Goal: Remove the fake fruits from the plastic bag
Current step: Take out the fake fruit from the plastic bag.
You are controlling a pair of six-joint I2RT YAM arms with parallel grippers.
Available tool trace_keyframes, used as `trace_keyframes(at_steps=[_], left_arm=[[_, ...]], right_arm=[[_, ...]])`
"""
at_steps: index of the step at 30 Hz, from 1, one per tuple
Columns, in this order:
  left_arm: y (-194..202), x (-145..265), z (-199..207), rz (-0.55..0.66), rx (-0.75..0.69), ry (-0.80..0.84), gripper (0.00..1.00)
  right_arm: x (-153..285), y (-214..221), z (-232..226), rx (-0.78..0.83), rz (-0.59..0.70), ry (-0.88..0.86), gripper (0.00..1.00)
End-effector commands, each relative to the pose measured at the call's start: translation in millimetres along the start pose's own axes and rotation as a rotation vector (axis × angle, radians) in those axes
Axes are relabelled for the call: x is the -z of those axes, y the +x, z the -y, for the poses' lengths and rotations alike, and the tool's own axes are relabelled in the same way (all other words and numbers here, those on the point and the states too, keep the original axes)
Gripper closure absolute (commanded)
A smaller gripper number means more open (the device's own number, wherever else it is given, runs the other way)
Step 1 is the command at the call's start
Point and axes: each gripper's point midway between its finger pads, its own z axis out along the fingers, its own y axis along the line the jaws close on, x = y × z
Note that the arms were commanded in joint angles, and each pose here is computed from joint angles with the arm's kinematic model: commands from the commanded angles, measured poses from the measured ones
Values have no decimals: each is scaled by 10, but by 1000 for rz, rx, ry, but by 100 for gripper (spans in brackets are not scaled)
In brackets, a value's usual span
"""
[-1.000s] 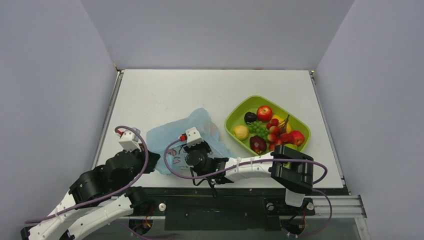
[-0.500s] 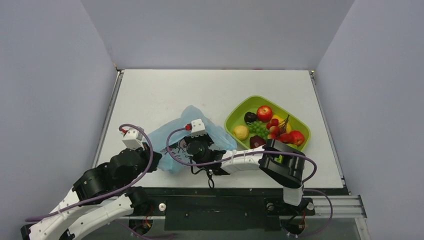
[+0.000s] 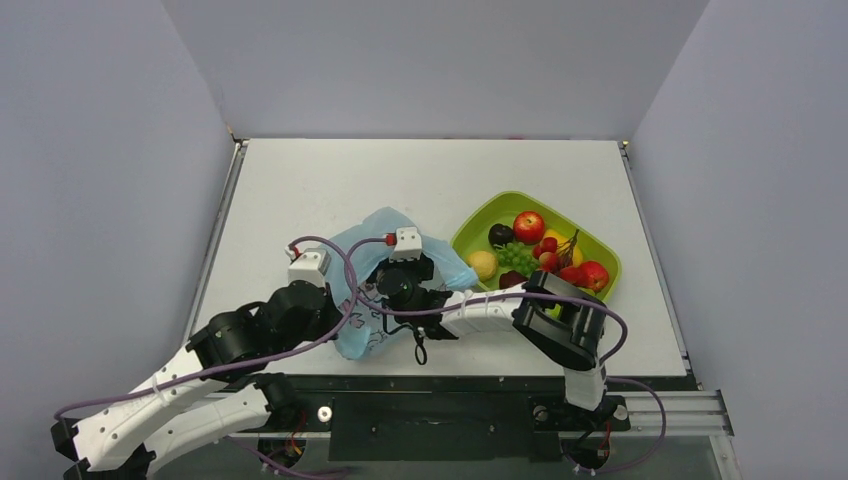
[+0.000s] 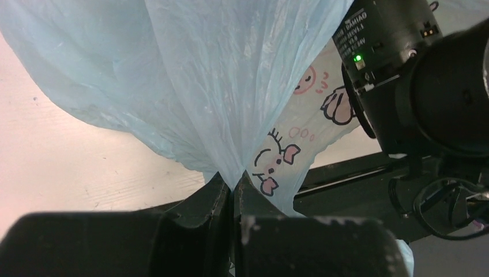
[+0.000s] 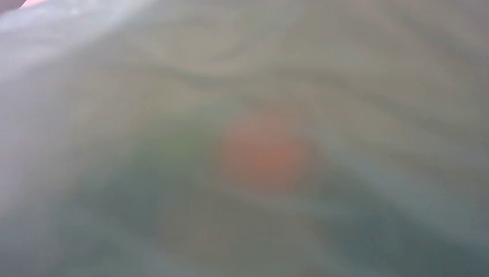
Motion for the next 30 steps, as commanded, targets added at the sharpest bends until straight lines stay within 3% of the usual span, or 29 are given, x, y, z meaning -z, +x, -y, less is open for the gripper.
trace_keyframes(at_steps=[1, 8, 19, 24, 30], left_arm=[[-122, 14, 246, 10, 8, 91, 100], [-403, 57, 396, 60, -28, 104, 100], [-276, -100, 351, 29, -68, 77, 100], [-156, -51, 305, 1, -15, 90, 100], [-49, 38, 170, -18, 62, 62, 100]], right_arm=[[-131, -159, -69, -99, 28, 0, 7], [-447, -78, 20, -90, -36, 63, 1], [-1117, 291, 101, -111, -206, 198, 2], [-1344, 464, 132, -112, -261, 166, 11], [-1308, 308, 10, -113, -224, 1, 43]])
